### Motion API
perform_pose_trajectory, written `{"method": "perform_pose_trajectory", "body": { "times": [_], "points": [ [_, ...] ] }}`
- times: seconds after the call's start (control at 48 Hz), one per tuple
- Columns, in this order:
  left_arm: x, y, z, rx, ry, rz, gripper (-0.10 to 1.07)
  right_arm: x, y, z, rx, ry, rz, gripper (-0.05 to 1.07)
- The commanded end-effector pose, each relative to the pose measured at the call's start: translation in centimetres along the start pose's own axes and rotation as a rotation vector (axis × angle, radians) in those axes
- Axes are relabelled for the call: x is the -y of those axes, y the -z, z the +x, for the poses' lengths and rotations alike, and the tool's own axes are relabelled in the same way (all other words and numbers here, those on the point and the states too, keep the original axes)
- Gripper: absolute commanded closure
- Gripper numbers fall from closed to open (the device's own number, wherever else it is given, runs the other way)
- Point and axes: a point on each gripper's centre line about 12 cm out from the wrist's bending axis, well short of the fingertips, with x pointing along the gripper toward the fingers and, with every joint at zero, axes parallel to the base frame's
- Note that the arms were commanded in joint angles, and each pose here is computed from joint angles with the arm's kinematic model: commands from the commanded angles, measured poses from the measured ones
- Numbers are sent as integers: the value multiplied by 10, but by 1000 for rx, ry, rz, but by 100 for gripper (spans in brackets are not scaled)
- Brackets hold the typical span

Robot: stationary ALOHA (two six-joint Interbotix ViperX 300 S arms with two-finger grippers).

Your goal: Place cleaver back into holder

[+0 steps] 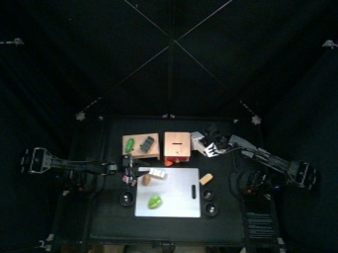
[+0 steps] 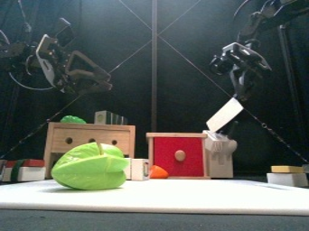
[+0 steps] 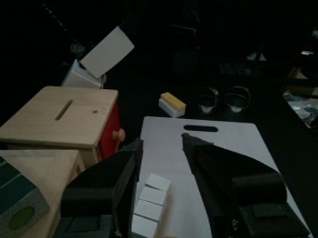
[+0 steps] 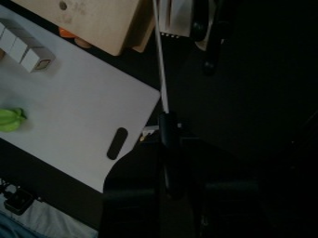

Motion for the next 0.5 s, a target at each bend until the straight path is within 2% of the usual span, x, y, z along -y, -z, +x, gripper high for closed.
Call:
{"method": "perform_pose_trajectory", "body": {
  "times": [0.0, 0.104, 0.354, 0.479],
  "points": [
    [0, -4, 2, 14, -2, -1, 19, -2, -7, -7, 13, 8, -4, 67],
    [0, -4, 3, 14, -2, -1, 19, -3, -12, -9, -8, 40, -11, 67],
    [0, -2, 2, 8, -2, -1, 19, -8, -20, -19, -18, 50, -10, 67],
    [0, -1, 1, 5, -2, -1, 19, -10, -22, -17, -34, 52, -8, 67]
  ]
}}
